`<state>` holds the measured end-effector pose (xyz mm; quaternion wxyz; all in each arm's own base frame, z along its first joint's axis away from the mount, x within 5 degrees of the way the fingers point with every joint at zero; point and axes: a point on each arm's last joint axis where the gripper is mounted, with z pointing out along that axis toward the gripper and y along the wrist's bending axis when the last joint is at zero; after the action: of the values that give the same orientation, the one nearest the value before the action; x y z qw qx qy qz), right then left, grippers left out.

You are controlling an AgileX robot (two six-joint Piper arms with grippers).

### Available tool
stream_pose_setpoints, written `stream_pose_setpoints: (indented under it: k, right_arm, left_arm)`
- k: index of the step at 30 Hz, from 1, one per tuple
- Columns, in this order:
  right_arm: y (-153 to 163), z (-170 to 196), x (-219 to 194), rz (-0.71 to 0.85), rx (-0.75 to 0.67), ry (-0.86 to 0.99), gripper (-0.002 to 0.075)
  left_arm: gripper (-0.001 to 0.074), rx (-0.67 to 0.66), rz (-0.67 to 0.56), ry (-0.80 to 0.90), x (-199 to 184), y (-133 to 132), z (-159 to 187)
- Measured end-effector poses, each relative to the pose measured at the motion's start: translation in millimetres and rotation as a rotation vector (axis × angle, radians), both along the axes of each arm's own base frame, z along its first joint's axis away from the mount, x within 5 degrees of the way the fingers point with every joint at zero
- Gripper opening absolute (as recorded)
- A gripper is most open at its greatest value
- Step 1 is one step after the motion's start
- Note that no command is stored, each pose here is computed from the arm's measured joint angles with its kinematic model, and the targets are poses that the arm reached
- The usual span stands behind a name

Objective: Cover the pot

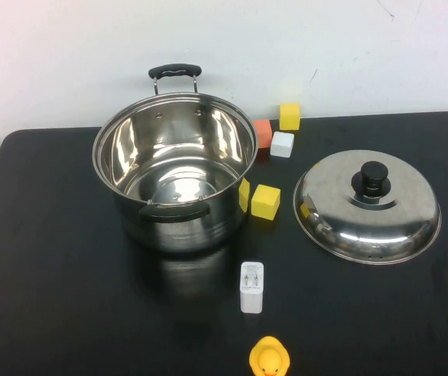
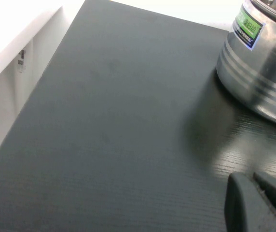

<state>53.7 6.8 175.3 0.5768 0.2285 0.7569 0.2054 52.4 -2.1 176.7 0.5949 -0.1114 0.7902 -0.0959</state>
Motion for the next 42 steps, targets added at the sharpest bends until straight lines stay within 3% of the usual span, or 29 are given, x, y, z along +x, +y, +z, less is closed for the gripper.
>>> stream_pose_setpoints:
  k: [3,6,22,33,36,42]
  right_arm:
    - [5.8,5.7,0.8,-0.013,0.342,-0.036,-0.0002]
    - [6.6,9.1,1.3,-0.019,0.446,-0.063,-0.0002]
    - [1.2,14.8,2.5,-0.001,0.084,-0.160,-0.0002]
    - [-0.3,16.1,2.7,-0.009,0.035,-0.178,-0.0002]
    - [1.3,18.1,1.7,0.027,-0.075,-0.160,-0.0002]
    - [5.3,62.2,0.9,0.114,-0.329,-0.192,-0.0002]
  left_arm:
    - [-0.0001,0.000,0.000,0.000,0.0,0.0,0.0]
    - [-0.0001,0.000,0.000,0.000,0.0,0.0,0.0]
    - [-0.0001,-0.001,0.000,0.000,0.0,0.0,0.0]
    - [-0.0001,-0.001,0.000,0.000,0.0,0.0,0.0]
    - [-0.0001,-0.001,0.000,0.000,0.0,0.0,0.0]
    - [-0.0001,-0.001,0.000,0.000,0.0,0.0,0.0]
